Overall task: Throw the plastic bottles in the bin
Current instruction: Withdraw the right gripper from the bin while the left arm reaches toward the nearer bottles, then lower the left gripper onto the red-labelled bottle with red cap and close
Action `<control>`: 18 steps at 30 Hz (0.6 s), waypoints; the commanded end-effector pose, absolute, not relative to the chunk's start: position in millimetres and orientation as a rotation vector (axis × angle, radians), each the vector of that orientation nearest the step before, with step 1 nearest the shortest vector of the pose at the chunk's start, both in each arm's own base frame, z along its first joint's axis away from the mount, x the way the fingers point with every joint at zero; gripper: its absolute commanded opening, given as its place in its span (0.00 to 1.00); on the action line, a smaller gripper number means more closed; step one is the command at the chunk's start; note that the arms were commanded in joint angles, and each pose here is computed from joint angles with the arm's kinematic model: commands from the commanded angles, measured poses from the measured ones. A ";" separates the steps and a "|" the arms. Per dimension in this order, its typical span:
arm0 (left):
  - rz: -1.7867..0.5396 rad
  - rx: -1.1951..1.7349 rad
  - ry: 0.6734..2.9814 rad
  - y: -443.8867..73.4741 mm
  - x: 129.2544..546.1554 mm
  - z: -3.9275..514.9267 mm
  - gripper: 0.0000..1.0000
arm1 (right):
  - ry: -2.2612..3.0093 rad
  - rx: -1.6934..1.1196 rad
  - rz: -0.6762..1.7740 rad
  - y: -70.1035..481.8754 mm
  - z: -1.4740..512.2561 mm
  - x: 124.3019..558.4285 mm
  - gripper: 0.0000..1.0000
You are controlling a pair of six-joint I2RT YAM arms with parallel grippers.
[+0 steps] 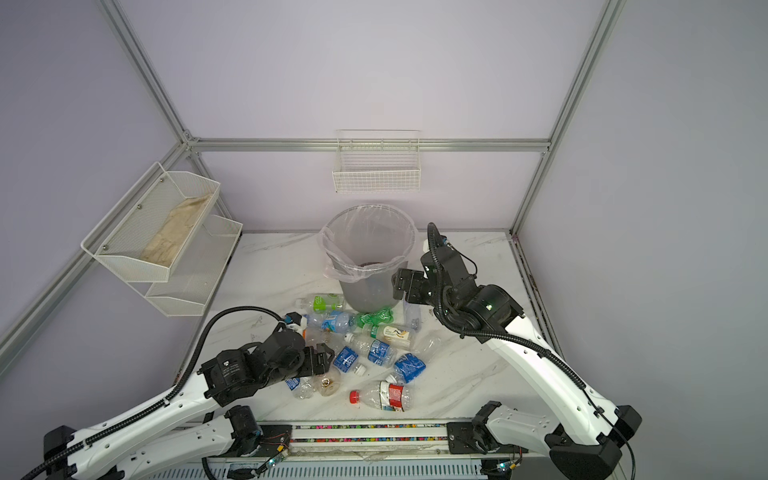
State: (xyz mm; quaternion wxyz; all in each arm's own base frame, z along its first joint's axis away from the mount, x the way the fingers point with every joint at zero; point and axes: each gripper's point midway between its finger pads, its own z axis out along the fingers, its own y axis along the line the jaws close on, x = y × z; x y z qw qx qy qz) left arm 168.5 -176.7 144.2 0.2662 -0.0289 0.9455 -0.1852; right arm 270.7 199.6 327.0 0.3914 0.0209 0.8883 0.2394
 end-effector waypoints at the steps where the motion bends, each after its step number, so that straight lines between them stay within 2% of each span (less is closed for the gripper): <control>1: -0.460 -0.012 2.469 -203.8 172.1 167.1 0.97 | 2.231 0.077 0.639 197.5 332.6 267.9 0.97; 6: -0.397 0.362 2.402 -264.3 163.5 181.6 0.98 | 2.195 0.074 0.657 192.4 344.6 262.8 0.97; 11: -0.430 0.731 2.322 -330.2 139.6 183.5 0.99 | 2.108 0.035 0.706 185.2 374.8 251.3 0.97; 18: -0.529 1.017 2.250 -380.3 117.1 173.1 0.99 | 2.062 -0.004 0.744 180.5 390.6 239.2 0.97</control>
